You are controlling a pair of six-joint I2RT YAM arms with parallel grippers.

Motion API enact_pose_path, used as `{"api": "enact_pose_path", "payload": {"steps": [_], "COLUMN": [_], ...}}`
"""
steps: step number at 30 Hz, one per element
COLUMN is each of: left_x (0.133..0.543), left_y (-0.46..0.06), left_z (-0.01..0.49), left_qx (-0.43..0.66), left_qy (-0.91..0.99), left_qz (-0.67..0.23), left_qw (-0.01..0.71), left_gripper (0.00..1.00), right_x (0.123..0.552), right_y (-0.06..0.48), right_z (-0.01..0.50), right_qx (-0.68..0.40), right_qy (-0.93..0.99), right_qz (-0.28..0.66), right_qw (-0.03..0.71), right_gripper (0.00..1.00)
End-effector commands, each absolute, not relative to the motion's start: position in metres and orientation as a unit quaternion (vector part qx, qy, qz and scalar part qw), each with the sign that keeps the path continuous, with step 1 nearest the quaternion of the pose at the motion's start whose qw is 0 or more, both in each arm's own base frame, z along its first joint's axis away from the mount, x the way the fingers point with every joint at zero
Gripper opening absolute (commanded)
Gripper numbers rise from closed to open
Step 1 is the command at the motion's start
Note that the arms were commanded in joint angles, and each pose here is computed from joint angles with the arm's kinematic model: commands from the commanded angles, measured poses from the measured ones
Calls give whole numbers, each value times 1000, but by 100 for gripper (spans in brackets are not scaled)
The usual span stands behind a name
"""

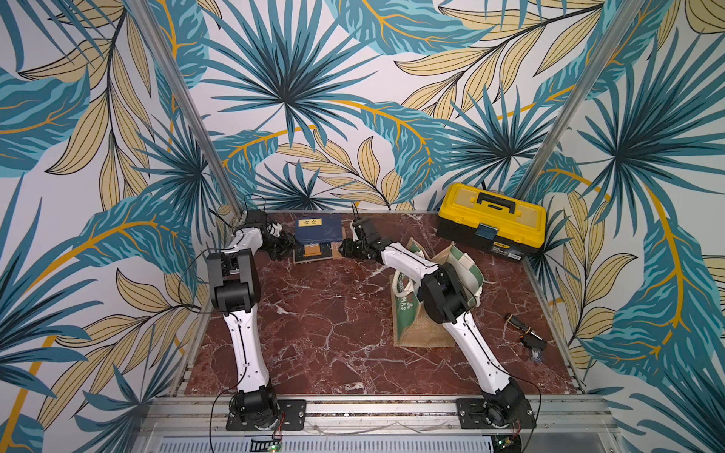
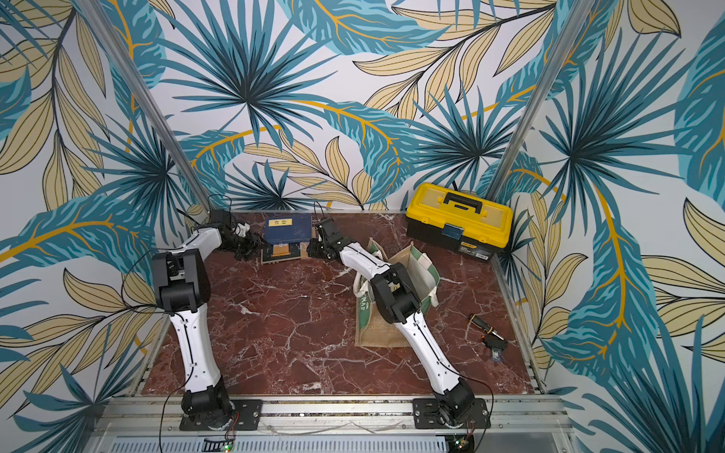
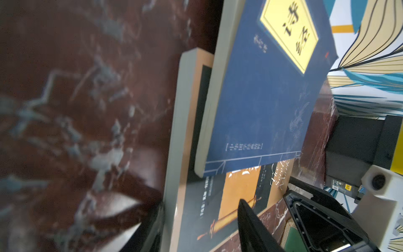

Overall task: Put the books into the canvas bag
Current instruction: Move the book to the center of the board.

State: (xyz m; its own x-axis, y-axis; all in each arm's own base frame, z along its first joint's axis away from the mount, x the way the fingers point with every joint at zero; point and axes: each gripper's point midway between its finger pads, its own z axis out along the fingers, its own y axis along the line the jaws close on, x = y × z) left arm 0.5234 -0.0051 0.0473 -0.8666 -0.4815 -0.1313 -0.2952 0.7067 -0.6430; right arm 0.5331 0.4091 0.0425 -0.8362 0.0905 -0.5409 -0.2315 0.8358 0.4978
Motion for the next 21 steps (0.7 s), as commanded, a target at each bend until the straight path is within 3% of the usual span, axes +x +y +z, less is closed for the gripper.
{"api": "enact_pose_path", "payload": {"steps": [1,7,14,21], "left_x": [469,416,394,394], "left_y": [-48,-52,-51,-32], "left_z": [34,39,54,96], "left_qx": [-194,-181,-173,-190], "left_qy": [921,931,939,944], "left_qz": [-332,-315,-290,-238], "left_qw": [60,43,58,126], "left_gripper": [54,54,58,69], "right_x": [455,388,284,262], "right_y": [448,451,507,479], "right_z": [44,57,86,122], "right_qx": [-121,-149,-233,-262], "right_qy": [914,908,887,892], "right_qz": [301,315,346,300], "right_qw": [243,232,200,213], "right_gripper": [44,44,44,54]}}
